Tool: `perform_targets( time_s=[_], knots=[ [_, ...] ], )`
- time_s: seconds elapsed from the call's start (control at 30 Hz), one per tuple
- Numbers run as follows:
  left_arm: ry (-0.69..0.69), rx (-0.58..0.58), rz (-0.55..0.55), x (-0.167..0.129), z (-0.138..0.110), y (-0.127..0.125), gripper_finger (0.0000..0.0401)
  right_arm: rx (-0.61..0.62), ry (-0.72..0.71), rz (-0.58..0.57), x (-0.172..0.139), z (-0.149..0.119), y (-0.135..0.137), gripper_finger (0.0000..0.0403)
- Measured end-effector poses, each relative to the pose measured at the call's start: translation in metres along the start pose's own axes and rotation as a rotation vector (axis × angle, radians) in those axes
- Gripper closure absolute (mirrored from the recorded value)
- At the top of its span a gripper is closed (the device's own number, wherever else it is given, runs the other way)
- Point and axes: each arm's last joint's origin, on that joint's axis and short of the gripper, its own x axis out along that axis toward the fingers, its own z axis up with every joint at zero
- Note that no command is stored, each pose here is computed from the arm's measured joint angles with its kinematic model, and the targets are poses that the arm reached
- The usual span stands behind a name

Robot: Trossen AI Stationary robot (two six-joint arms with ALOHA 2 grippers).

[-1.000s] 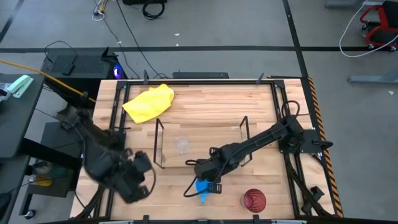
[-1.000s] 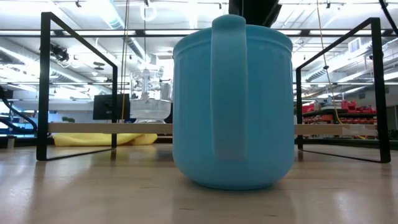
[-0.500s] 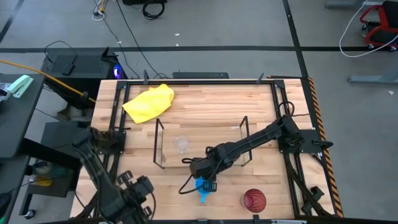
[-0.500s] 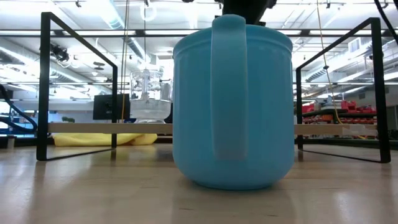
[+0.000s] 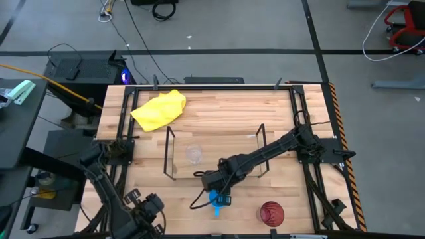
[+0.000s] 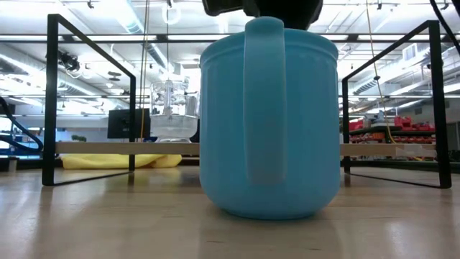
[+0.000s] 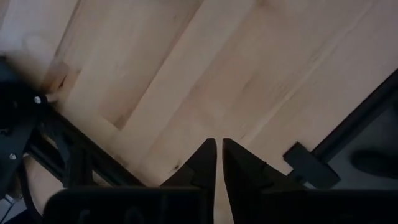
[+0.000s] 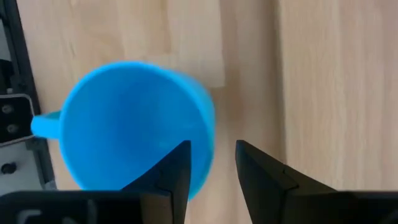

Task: Stack small to large cups/mugs on shelf
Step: Put the blue mug on the shelf

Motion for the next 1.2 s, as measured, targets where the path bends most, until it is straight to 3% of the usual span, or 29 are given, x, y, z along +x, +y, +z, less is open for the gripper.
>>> perform_targets(
  time_s=[0.3, 0.5, 0.63, 0.87, 1.1, 1.2],
  knots=[
    [-0.015, -0.026, -0.022, 0.0, 0.0, -0.002, 0.0376, -0.009, 0.036, -0.013, 0.02, 0.004, -0.005, 0.027],
    [-0.022, -0.024, -0.018, 0.0, 0.0, -0.002, 0.038, -0.006, 0.018, -0.011, 0.016, 0.004, -0.004, 0.0274],
    [-0.049, -0.024, -0.015, 0.0, 0.001, -0.001, 0.0387, -0.007, 0.021, -0.015, 0.014, 0.003, -0.004, 0.0301],
    [-0.062, -0.02, 0.002, 0.0, 0.001, 0.001, 0.0391, -0.003, 0.031, -0.004, 0.015, 0.003, -0.004, 0.0388],
    [-0.063, -0.017, 0.009, 0.0, 0.001, 0.001, 0.0383, 0.018, 0.073, 0.041, 0.01, 0.0, -0.004, 0.0393],
    [-0.066, -0.013, 0.009, 0.0, 0.001, 0.001, 0.039, 0.014, 0.083, 0.042, -0.005, -0.001, -0.003, 0.0395]
  ],
)
